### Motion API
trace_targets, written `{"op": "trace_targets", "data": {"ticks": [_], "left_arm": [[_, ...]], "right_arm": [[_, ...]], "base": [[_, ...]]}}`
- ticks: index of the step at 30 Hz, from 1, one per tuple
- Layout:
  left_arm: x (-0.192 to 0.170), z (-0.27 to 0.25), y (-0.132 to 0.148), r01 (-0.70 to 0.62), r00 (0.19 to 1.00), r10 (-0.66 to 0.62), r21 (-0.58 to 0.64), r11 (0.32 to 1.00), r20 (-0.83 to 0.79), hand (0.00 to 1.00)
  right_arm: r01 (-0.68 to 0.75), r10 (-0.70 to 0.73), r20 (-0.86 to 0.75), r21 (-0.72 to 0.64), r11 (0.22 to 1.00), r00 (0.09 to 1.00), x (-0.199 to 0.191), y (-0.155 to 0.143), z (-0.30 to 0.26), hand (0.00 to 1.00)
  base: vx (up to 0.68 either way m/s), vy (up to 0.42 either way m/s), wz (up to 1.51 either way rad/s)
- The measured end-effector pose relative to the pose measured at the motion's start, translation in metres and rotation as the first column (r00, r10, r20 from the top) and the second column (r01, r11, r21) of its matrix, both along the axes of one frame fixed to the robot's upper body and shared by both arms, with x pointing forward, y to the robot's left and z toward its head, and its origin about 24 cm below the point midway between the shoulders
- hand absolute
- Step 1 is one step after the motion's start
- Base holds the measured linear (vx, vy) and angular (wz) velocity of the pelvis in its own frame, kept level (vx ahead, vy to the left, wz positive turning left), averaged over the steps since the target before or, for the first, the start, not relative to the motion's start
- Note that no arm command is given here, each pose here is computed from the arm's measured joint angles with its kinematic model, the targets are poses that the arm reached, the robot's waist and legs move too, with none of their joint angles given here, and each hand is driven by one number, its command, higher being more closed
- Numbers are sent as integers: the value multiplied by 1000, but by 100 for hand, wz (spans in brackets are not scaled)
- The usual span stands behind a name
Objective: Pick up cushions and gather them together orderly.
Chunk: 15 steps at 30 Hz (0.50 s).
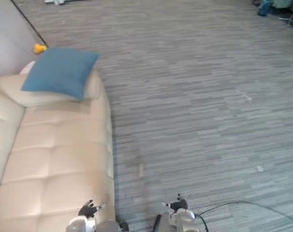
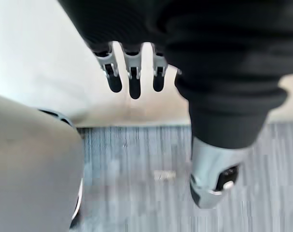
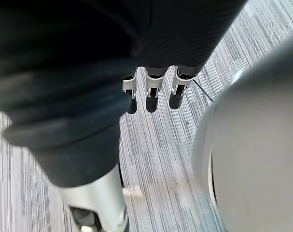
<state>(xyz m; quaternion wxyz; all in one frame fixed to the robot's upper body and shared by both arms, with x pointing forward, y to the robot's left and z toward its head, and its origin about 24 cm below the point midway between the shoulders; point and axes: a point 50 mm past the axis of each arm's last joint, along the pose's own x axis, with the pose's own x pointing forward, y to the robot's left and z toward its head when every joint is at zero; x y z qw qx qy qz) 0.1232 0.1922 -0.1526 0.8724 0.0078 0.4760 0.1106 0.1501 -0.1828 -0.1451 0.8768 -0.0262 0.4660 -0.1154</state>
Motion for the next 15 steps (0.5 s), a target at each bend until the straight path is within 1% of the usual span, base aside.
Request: {"op": "trace_targets", "data": {"ticks": [1, 5, 7, 12, 15], "left_arm": [[0, 1, 5, 14, 1000, -14, 17, 1000, -2, 0], [3, 0, -4, 45, 999, -45, 7, 999, 2, 0], [8, 2, -10, 45, 999, -45, -6, 999, 21, 0], [14, 5, -13, 52, 997, -51, -11, 999, 49, 0], [16, 6, -14, 55, 997, -54, -10, 998, 62, 0]], "right_arm": [[5, -5, -32, 2, 1000, 999, -8, 0, -4, 0], [13, -16, -67, -34, 999, 998, -13, -16, -6, 0], [49, -51, -58, -42, 998, 997, -13, -22, -4, 0], [94, -96, -68, -39, 995, 993, -18, -25, -6, 0], [103, -106, -72, -47, 994, 992, -19, -26, -6, 0]], "base": [[175, -280, -1], [171, -294, -9], [180, -170, -19], [273, -23, -15], [361, 113, 1]]}}
